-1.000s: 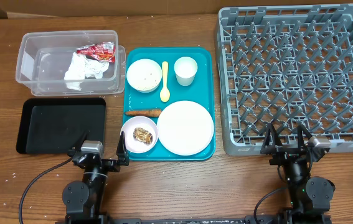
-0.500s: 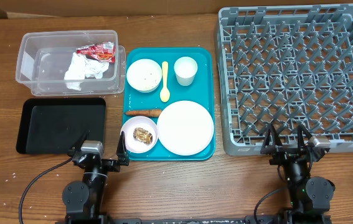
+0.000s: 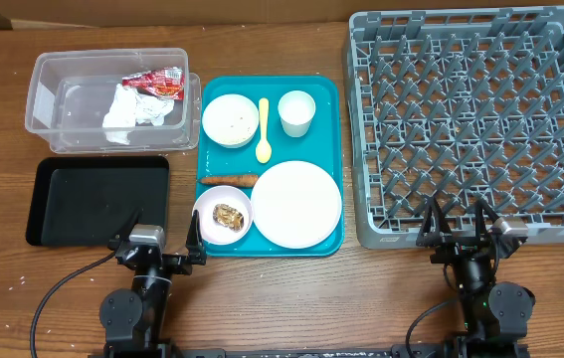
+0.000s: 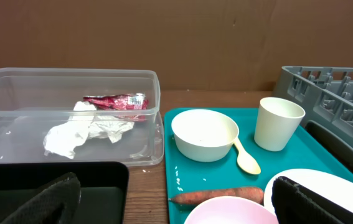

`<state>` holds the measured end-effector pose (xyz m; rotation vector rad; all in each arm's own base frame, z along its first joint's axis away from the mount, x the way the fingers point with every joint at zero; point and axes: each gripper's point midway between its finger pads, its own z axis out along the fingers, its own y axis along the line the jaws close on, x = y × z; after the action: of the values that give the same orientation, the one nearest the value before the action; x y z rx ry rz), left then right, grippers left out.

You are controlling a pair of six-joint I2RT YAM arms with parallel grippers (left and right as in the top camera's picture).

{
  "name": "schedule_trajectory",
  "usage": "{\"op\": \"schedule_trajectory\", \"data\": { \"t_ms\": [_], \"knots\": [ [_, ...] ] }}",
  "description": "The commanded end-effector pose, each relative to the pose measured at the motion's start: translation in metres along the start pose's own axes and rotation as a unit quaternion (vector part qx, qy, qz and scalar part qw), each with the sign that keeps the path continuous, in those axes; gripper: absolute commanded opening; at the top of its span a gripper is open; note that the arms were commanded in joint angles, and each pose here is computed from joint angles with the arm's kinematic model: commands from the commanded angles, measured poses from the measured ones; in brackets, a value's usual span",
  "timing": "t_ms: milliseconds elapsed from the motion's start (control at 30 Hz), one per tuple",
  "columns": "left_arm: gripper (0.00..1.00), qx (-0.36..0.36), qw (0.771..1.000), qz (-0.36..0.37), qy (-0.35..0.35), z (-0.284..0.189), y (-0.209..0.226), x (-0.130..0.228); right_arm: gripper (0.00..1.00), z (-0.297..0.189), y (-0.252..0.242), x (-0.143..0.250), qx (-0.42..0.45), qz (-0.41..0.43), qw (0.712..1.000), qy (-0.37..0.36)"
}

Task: Sort waste into correct bins and load items into the dishwasher

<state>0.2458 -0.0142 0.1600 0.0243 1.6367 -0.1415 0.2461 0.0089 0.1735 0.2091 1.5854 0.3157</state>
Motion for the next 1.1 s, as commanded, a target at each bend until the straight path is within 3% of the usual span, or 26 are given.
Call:
{"op": "schedule_trajectory", "data": {
  "t_ms": [0, 600, 767, 1067],
  "knots": [
    [1.00, 0.003, 1.000, 0.012, -0.004, -0.001, -0.001, -0.001, 1.00, 0.000, -0.002, 0.001, 0.002, 0.002, 1.000, -0.004],
    [1.00, 0.018, 1.000, 0.002, -0.008, -0.001, -0.006, -0.003, 1.00, 0.000, -0.005, -0.006, 0.015, -0.001, 1.000, -0.019],
    [1.00, 0.102, 0.994, -0.016, -0.035, -0.005, -0.035, -0.019, 1.00, -0.002, 0.002, -0.021, 0.001, -0.004, 0.999, -0.040],
    [1.00, 0.097, 0.993, -0.020, -0.066, -0.019, -0.038, -0.078, 1.00, -0.021, 0.038, -0.088, -0.041, -0.027, 0.996, -0.076]
  ]
}}
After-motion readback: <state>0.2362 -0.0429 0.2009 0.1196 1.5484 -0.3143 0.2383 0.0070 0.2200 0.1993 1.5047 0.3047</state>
